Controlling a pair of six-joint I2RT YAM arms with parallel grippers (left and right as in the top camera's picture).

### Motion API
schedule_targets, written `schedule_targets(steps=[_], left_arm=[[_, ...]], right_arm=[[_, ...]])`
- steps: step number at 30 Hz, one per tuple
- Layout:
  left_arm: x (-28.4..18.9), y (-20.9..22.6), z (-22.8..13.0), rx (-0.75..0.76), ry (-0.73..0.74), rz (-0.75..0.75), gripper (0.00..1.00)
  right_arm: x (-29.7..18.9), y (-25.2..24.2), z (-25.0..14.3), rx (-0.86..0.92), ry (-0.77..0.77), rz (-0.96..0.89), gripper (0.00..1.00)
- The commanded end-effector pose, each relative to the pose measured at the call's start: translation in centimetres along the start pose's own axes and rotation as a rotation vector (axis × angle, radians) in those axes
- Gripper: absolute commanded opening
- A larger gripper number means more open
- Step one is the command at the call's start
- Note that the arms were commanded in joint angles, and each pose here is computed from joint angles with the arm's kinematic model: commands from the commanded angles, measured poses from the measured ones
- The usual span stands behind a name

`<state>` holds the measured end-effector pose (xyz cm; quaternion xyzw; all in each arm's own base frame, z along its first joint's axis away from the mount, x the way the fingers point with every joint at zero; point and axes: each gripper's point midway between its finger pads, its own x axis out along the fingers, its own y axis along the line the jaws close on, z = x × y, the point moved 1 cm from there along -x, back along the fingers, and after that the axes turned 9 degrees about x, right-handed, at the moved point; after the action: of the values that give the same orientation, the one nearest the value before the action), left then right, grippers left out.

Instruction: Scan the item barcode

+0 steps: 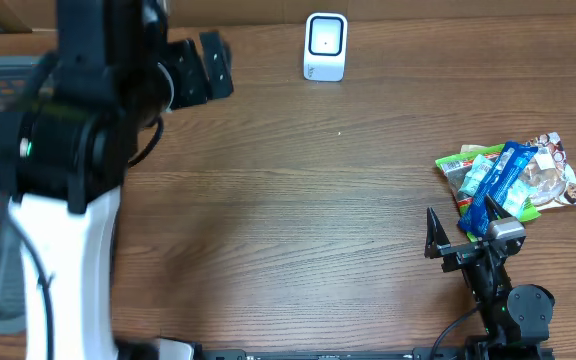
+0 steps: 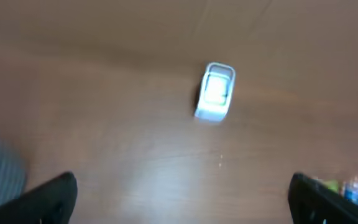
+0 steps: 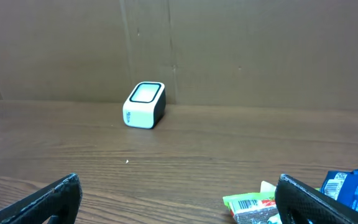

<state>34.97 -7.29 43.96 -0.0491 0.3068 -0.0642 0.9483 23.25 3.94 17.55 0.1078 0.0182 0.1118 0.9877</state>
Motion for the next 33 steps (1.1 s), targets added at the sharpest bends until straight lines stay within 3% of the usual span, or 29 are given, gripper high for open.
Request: schedule_targets(steps=[1,7,9,17,22,33], left_arm=[[-1.9,0.8,-1.0,0.174,-0.129,-0.005,1.0],[-1.6,3.0,-5.6,0.282,-0.289,-0.059,1.0],[-1.2,4.9,-9.8,0.271,-0.349,-0.016,1.0],[0.1,7.3,-19.7,0.374,-0.555,0.122,1.0],[2.5,7.9,-24.7,0.404,-0.581,0.129,1.0],[6.1,9.3,-29.1,0.387,-0.529,0.159,1.0]], right_arm=[[0.0,-0.1,-0.1,0.005,-0.007,-0.005,1.0],[0.0,-0.1,-0.1,0.005,-0.007,-0.004,1.0],[0.0,-0.1,-0.1,0.005,-0.007,-0.005,1.0],[0.0,-0.1,-0.1,0.005,-0.007,-0.005,1.0],[0.0,-0.1,-0.1,0.005,-0.007,-0.005,1.0],[0.0,-0.1,-0.1,0.005,-0.007,-0.004,1.0]])
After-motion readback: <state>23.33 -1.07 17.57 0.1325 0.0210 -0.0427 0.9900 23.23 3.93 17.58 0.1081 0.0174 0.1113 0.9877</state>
